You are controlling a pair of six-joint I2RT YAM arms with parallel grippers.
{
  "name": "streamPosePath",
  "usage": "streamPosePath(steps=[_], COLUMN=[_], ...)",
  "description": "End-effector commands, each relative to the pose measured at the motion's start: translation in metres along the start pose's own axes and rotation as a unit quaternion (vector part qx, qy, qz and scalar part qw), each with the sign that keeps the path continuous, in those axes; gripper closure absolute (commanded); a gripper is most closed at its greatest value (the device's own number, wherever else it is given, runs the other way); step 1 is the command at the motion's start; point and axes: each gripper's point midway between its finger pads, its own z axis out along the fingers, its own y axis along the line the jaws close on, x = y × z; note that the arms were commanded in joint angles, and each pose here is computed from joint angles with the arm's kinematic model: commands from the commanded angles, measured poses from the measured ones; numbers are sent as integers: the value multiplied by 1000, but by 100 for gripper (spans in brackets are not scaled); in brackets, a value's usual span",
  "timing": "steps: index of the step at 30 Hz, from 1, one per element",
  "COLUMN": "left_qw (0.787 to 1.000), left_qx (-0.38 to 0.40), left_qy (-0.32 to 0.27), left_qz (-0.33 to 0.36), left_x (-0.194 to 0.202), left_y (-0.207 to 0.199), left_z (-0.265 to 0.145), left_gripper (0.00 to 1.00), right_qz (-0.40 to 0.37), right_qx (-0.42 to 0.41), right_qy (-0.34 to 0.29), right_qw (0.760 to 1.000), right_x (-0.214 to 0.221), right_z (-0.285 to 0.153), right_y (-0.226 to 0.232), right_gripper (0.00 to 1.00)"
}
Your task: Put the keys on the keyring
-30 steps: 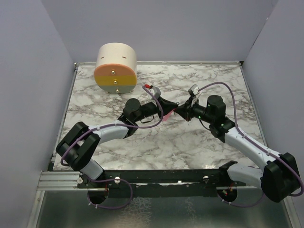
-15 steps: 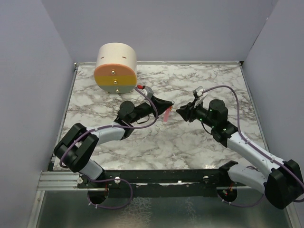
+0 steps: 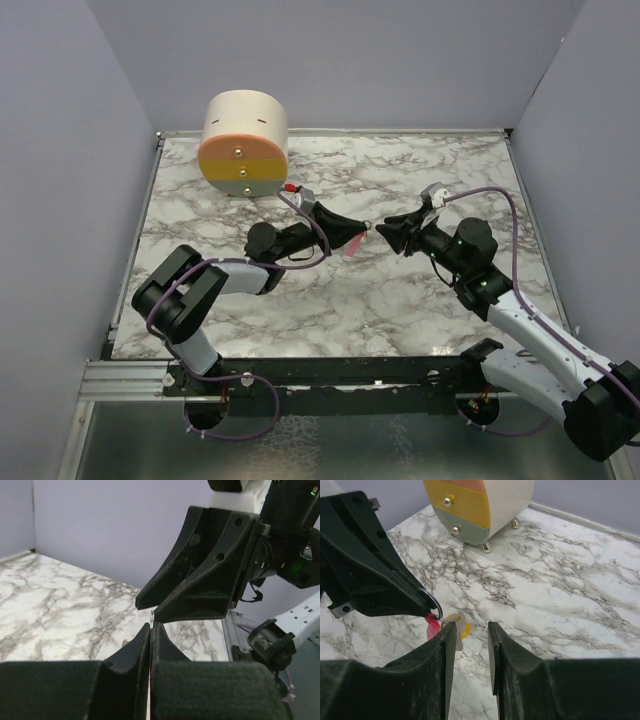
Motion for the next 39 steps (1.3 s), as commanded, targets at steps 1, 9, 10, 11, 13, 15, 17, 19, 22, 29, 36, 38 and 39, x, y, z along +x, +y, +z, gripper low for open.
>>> streamPosePath(steps=[1, 9, 10, 11, 13, 15, 17, 19, 22, 29, 36, 38, 39], left_qw=[997, 995, 995, 995, 994, 994, 993, 993, 992, 989, 989, 988, 988], left_qx=[75, 89, 90, 91, 95, 99, 109, 114, 124, 147, 149, 150, 152], left_qy=[-30, -37, -38, -38, -38, -38, -35, -32, -28, -17, -15, -15, -15], left_qz=[-16, -29, -29, -28, -27, -26, -27, -26, -24, -18, -14, -14, -13], left_x=[-5, 0, -1, -2, -3, -4, -6, -6, -7, -11, -17, -18, -19], left_y=[-22, -17, -17, -18, -20, -21, -25, -27, -30, -38, -35, -35, -35], left_z=[-2, 2, 2, 2, 3, 4, 4, 4, 4, 1, -2, -2, -2], left_gripper=[100, 100, 100, 100, 100, 100, 100, 100, 100, 100, 100, 100, 100], right_qz=[-24, -28, -28, -27, -25, -23, -12, -11, -12, -12, -14, -13, -13], right_qx=[-43, -68, -68, -68, -71, -75, -75, -73, -79, -83, -95, -98, -100], right_qy=[-32, -30, -29, -27, -24, -18, -10, -14, -14, -9, -3, -2, -2], right_qw=[998, 997, 997, 997, 997, 997, 997, 997, 997, 996, 995, 995, 995], right_x=[-18, -19, -18, -16, -14, -10, -3, -2, -1, 1, 4, 5, 5], right_z=[-1, 1, 2, 2, 4, 5, 5, 4, 3, 0, -4, -5, -6], right_y=[16, 24, 24, 23, 24, 25, 24, 24, 26, 28, 33, 34, 35], right_gripper=[69, 71, 72, 73, 75, 75, 75, 75, 76, 77, 78, 78, 78])
